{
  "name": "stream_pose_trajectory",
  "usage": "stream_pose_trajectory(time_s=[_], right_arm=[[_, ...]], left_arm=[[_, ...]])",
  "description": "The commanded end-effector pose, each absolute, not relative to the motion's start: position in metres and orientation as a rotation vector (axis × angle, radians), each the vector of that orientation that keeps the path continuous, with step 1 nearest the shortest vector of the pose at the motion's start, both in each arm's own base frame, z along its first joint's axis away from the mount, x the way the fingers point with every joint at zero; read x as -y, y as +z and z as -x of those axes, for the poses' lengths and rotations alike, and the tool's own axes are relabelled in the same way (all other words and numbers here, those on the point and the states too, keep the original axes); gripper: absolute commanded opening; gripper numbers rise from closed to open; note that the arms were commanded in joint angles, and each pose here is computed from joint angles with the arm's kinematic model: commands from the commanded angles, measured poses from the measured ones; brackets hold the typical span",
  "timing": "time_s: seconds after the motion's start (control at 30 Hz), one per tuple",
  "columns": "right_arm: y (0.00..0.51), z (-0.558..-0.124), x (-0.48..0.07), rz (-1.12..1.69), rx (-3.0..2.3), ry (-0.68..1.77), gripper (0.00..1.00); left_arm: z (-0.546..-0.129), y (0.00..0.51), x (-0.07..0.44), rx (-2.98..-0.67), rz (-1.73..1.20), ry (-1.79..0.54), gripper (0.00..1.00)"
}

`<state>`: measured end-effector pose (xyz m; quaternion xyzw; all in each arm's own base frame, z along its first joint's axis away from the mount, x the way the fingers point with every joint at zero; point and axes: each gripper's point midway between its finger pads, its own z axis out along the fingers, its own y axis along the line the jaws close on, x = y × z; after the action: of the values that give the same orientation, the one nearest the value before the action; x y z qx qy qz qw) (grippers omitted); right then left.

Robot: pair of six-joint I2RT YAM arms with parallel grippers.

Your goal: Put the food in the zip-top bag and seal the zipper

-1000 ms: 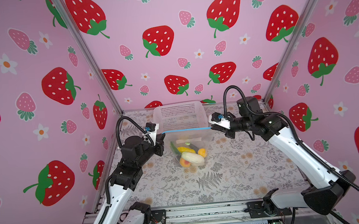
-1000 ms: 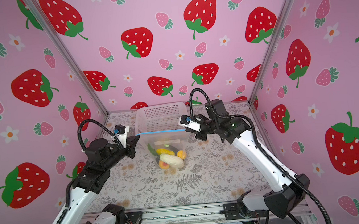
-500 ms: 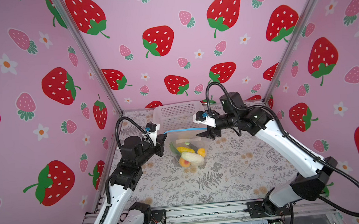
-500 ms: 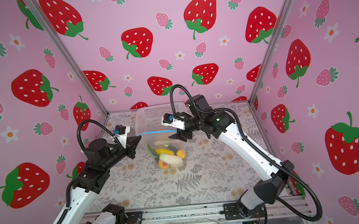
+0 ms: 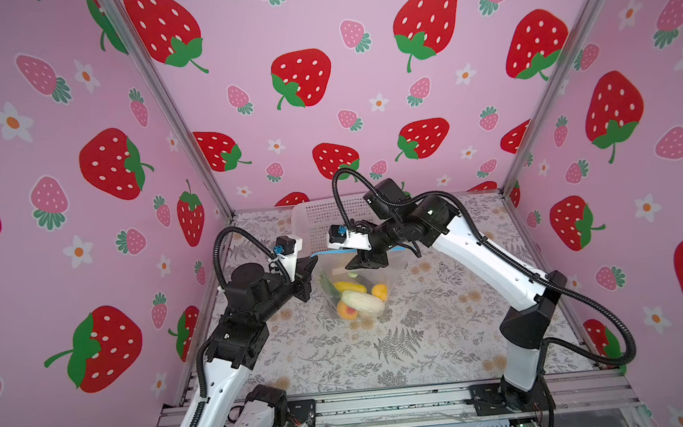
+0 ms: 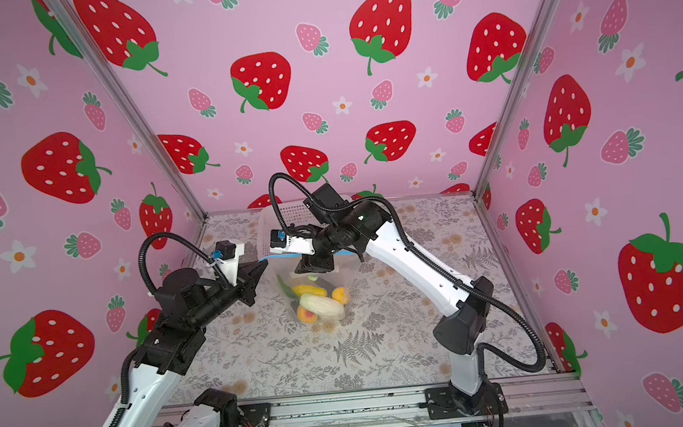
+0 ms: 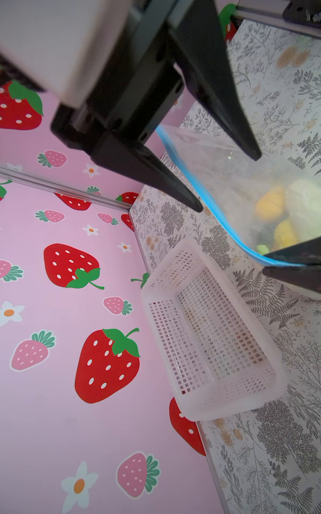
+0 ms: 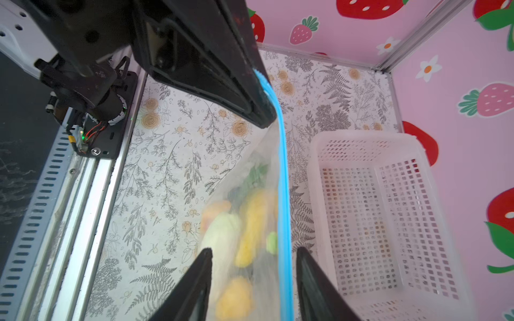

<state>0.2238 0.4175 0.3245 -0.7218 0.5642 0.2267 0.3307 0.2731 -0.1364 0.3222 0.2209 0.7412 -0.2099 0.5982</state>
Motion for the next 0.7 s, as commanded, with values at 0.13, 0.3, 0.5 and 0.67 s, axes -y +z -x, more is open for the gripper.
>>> stream_pose_trajectory(time_s=[0.13, 0.3, 0.5, 0.67], right_arm=[[0.338, -0.214, -0.404, 1.877, -1.502, 0.563, 0.25], [0.335, -0.217, -0.402, 1.866, -1.521, 0.543, 0.13], [0.343, -0.212, -0.406, 1.817, -1.543, 0.552, 0.03], [0.362, -0.208, -0.406, 1.594, -1.734, 0.581, 0.00]], left_arm=[[-0.270, 0.333, 0.134, -1.656, -0.510, -0.471, 0.00], [-0.269, 0.335, 0.135, -1.654, -0.513, -0.479, 0.00], [-0.270, 0.339, 0.132, -1.651, -0.485, -0.478, 0.00], [-0.267, 0.358, 0.106, -1.628, -0.275, -0.438, 0.99]])
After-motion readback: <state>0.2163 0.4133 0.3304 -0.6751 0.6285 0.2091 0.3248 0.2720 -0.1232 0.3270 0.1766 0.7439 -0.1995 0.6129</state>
